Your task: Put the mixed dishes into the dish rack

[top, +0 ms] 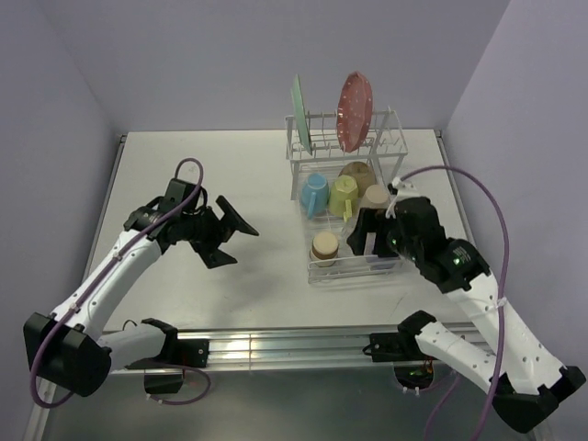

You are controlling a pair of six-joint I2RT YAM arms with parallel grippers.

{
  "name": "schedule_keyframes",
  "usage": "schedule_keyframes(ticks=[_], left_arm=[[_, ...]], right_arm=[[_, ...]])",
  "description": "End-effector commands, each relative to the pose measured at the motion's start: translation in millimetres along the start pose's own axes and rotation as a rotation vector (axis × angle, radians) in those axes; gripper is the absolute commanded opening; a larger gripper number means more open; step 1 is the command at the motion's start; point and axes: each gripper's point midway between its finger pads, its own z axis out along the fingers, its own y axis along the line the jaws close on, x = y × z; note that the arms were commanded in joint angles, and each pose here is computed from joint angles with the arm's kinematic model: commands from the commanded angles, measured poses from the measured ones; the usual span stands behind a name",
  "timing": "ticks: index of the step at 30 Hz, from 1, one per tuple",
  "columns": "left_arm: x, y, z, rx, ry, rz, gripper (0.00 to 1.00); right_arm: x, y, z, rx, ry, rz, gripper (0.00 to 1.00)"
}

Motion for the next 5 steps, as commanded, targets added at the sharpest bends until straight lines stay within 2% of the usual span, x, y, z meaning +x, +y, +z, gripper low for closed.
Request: schedule_keyframes(ticks=[1,5], left_arm=[[-2.6,-11.8,8.8,0.022,-0.027,-0.005,0.99],[3.7,-15.7,14.6,0.027,-0.004,-0.008,0.99]], right_arm=[[17.0,12.7,-7.0,-0.107,-0.002,0.081,1.00],[27.6,17.8,-7.4,-0.159,0.011,0.087,1.00]])
